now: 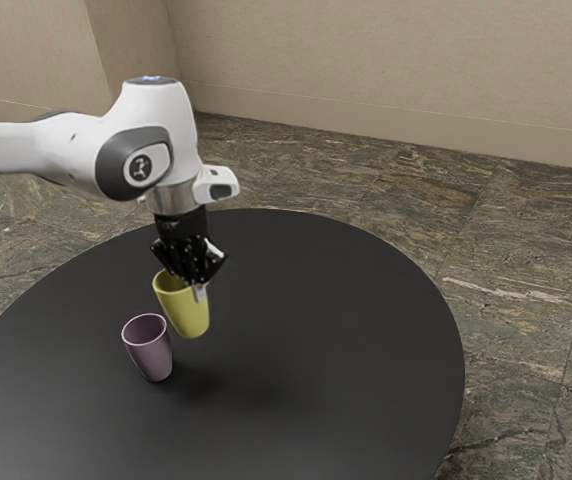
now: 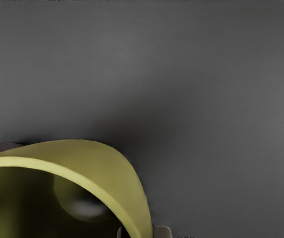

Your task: Place the right cup onto the left cup

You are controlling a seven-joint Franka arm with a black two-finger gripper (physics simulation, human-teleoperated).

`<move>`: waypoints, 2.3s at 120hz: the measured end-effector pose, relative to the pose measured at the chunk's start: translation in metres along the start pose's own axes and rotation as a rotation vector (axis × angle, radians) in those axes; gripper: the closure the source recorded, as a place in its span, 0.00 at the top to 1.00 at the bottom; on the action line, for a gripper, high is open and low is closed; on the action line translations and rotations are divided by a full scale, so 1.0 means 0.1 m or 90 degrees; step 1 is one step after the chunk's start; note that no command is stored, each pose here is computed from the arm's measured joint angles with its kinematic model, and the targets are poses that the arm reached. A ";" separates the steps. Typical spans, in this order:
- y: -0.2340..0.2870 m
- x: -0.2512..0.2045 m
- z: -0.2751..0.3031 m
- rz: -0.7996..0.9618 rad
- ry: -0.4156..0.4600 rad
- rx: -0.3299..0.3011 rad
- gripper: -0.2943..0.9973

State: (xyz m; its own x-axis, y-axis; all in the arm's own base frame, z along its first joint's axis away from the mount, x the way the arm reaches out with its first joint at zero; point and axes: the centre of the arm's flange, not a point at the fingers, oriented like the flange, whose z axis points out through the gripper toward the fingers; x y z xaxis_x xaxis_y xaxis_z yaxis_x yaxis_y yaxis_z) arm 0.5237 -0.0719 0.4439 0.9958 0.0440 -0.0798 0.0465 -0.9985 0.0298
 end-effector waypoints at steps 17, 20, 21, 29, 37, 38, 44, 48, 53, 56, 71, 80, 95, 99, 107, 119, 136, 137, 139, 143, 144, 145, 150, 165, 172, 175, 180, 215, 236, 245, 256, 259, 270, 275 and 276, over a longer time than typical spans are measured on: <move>-0.15 0.00 -0.05 -0.009 -0.001 0.005 0.17; -0.17 0.00 -0.06 -0.010 -0.001 0.005 0.17; -0.18 0.00 -0.07 -0.010 0.000 0.005 0.17; -0.23 0.00 -0.10 -0.014 0.002 0.006 0.17; -0.28 0.00 -0.12 -0.016 0.003 0.007 0.17; -0.28 0.00 -0.13 -0.017 0.003 0.007 0.17; -0.31 -0.01 -0.14 -0.018 0.005 0.008 0.17; -0.32 -0.02 -0.16 -0.017 0.007 0.009 0.17; -0.33 -0.04 -0.19 -0.016 0.009 0.010 0.17; -0.33 -0.05 -0.20 -0.016 0.011 0.011 0.17; -0.39 -0.10 -0.21 -0.020 0.010 0.013 0.17; -0.44 -0.14 -0.21 -0.024 0.006 0.013 0.16; -0.52 -0.17 -0.20 -0.032 0.002 0.014 0.16; -0.53 -0.17 -0.19 -0.034 0.001 0.014 0.16; -0.57 -0.17 -0.19 -0.037 0.000 0.014 0.16; -0.61 -0.17 -0.18 -0.041 -0.002 0.014 0.16; -0.64 -0.18 -0.15 -0.044 -0.007 0.014 0.16; -0.65 -0.18 -0.15 -0.044 -0.007 0.014 0.16; -0.66 -0.19 -0.14 -0.046 -0.008 0.014 0.16; -0.68 -0.19 -0.13 -0.048 -0.010 0.014 0.16; -0.69 -0.19 -0.13 -0.049 -0.010 0.014 0.16; -0.69 -0.19 -0.13 -0.050 -0.010 0.014 0.16; -0.71 -0.19 -0.12 -0.052 -0.011 0.014 0.16; -0.72 -0.19 -0.11 -0.052 -0.013 0.014 0.16; -0.74 -0.19 -0.10 -0.054 -0.014 0.014 0.16; -0.76 -0.19 -0.10 -0.056 -0.014 0.014 0.17; -0.78 -0.19 -0.10 -0.059 -0.014 0.014 0.17; -0.83 -0.16 -0.06 -0.063 -0.019 0.013 0.16; -0.83 -0.14 -0.03 -0.063 -0.022 0.013 0.16; -0.83 -0.13 -0.03 -0.061 -0.022 0.014 0.16; -0.82 -0.12 -0.01 -0.060 -0.024 0.014 0.16; -0.82 -0.11 -0.01 -0.060 -0.025 0.014 0.16; -0.82 -0.11 0.01 -0.060 -0.027 0.015 0.16; -0.83 -0.10 0.02 -0.060 -0.028 0.015 0.16; -0.83 -0.10 0.02 -0.061 -0.028 0.015 0.16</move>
State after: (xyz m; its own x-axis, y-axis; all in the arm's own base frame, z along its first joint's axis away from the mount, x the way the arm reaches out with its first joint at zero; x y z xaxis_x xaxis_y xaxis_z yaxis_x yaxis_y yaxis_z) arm 0.5094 0.0105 0.4405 0.9826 0.1376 -0.1250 0.1384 -0.9904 -0.0027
